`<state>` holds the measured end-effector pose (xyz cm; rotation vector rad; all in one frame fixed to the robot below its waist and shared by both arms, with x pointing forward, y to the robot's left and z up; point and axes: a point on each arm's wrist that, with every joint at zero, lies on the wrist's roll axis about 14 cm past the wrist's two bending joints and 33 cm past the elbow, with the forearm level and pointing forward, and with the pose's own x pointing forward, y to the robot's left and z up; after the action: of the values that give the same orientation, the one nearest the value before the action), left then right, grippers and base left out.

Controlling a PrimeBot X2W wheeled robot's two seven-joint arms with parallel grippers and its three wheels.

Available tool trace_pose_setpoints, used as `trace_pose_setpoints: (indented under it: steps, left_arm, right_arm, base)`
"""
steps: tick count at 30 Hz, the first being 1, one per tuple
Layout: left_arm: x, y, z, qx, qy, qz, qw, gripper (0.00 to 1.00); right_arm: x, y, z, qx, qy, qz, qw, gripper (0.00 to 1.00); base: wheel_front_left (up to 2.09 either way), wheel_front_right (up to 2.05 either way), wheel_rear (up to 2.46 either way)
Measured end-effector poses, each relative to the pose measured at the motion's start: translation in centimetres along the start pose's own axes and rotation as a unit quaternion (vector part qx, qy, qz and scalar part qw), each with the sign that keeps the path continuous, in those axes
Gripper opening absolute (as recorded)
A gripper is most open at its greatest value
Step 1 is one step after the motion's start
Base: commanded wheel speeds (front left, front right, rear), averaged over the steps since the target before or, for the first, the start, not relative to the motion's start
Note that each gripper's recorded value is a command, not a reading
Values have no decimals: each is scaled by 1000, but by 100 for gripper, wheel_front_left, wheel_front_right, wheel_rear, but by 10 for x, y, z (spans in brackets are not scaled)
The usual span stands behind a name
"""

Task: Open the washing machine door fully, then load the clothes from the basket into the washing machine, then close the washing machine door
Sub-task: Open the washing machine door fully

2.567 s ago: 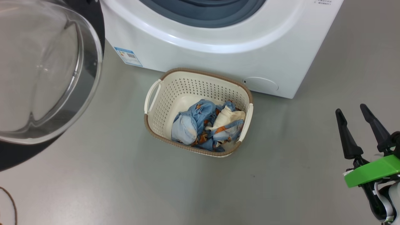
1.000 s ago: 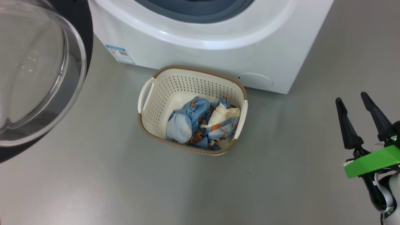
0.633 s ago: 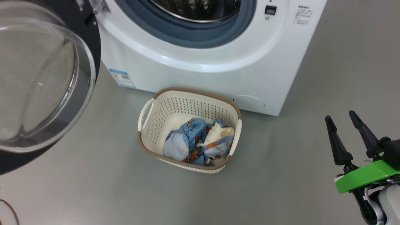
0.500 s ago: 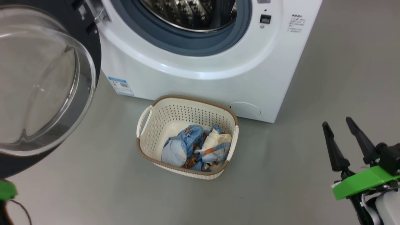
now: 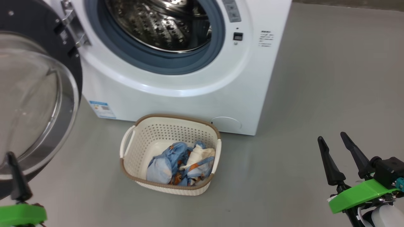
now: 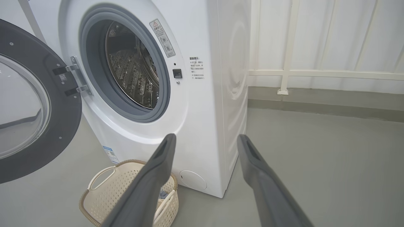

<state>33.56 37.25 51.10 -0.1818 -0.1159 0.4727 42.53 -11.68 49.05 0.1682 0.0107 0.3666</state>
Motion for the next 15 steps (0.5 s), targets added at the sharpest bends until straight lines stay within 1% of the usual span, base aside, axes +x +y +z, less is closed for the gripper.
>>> trace_pose_setpoints:
  steps: [9,15]
  left_arm:
    - [-5,-60,-22,-6,25,-82,996,100]
    - [-6,-95,-32,-9,38,-129,991,100]
  right_arm:
    - [-23,-21,14,-3,-18,-40,999,100]
    - [-43,-36,14,-4,-18,-70,997,100]
  base:
    - [0,0,0]
    - [0,0,0]
